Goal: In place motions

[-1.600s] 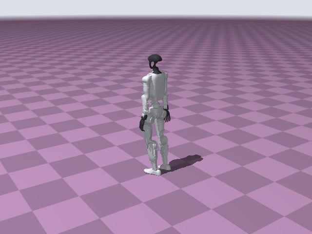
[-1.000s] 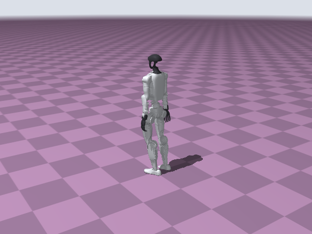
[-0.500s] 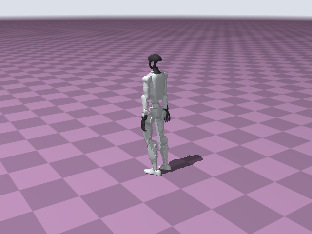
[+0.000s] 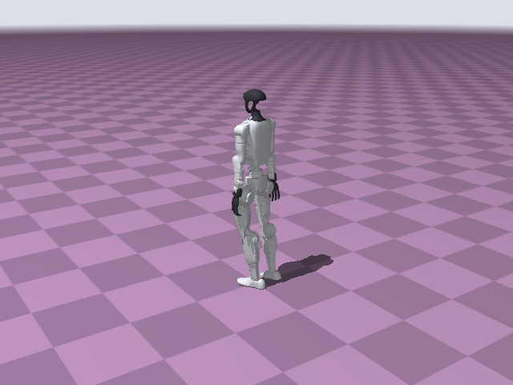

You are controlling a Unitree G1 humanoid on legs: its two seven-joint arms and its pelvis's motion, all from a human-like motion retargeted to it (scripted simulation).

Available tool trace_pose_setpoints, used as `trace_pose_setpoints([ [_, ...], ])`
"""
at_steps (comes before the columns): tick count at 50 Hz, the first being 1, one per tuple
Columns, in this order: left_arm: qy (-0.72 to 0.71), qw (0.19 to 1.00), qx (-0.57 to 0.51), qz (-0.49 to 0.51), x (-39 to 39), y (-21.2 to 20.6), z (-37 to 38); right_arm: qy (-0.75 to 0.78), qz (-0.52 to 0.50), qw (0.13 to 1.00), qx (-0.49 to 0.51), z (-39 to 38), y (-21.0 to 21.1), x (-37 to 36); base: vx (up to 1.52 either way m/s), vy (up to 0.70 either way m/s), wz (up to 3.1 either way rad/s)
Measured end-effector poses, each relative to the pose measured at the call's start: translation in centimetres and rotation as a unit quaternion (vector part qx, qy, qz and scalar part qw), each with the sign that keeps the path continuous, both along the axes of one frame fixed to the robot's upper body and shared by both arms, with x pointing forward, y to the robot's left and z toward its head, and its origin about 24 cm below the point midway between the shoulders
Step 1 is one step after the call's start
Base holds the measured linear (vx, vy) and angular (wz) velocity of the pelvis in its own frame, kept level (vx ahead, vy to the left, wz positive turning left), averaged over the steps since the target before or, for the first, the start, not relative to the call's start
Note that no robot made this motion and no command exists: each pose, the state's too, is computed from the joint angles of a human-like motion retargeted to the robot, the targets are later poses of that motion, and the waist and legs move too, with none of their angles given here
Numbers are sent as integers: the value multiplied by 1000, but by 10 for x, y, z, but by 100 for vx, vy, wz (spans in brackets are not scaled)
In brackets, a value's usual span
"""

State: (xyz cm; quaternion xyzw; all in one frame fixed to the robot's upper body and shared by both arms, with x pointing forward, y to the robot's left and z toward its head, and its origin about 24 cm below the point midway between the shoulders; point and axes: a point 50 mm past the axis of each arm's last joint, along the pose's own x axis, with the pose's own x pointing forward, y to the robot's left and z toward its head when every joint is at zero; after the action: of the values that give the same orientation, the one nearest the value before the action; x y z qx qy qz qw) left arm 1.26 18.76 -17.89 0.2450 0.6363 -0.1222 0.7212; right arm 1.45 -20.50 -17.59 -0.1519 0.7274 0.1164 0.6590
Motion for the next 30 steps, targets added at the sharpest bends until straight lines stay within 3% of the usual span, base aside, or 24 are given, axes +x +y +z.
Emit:
trace_pose_setpoints([
  [30,3,1000,-1,0,-2,-1,0,2,0,1000,-1,0,0,-1,0,0,0],
])
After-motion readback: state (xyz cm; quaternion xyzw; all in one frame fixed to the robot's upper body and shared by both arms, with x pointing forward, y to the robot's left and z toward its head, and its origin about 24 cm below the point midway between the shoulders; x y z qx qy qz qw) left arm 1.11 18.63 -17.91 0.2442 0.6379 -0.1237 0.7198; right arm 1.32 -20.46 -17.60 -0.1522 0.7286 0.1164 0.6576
